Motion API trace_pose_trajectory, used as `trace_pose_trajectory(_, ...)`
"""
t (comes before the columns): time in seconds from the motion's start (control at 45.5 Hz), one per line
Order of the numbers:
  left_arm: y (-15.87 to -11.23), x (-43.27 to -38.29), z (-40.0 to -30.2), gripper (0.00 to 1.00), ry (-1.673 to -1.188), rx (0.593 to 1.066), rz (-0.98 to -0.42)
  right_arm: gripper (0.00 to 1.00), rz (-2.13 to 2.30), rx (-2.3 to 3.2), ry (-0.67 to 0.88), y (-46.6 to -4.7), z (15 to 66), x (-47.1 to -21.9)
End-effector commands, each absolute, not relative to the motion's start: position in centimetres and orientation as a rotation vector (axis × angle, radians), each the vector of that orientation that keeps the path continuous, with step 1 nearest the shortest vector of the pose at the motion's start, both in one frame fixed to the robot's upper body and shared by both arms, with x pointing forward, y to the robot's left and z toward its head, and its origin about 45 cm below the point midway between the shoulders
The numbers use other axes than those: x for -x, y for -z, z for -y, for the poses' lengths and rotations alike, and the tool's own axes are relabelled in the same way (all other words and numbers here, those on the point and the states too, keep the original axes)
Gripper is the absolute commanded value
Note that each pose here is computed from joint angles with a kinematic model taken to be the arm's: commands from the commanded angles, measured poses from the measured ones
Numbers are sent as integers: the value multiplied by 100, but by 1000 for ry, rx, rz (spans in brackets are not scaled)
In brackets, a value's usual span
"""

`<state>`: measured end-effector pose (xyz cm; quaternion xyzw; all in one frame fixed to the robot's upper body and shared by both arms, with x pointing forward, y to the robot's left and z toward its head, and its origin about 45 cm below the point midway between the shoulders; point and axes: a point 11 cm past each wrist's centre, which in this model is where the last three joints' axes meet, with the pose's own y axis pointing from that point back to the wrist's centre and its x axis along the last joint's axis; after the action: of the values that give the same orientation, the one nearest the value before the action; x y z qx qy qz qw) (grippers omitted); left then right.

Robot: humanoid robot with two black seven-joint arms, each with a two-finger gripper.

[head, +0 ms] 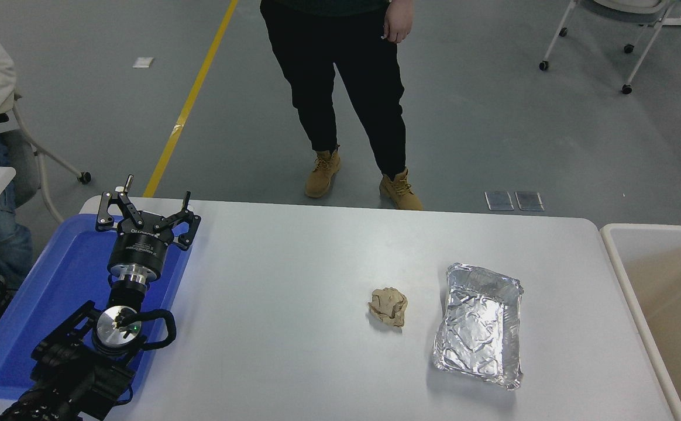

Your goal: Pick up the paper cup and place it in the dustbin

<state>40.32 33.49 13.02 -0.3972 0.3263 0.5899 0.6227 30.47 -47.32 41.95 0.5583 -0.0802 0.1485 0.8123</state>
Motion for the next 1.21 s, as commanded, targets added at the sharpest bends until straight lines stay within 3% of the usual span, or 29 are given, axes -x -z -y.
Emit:
trace_pose_trajectory(0.0,-1301,-4032,-3346,100,-1355,913,-750,0,202,-1163,-316,-4227,4953,-3013)
trace_pose_trajectory(0.571,-1300,-4032,-3347,100,-1356,914,-751,0,335,-988,-253,-4130,6178,-2753)
trace_pose_trajectory(1.187,-1301,-4032,-3350,100,-1358,917,-751,0,328,-930,-296,-3175,6700,-2639)
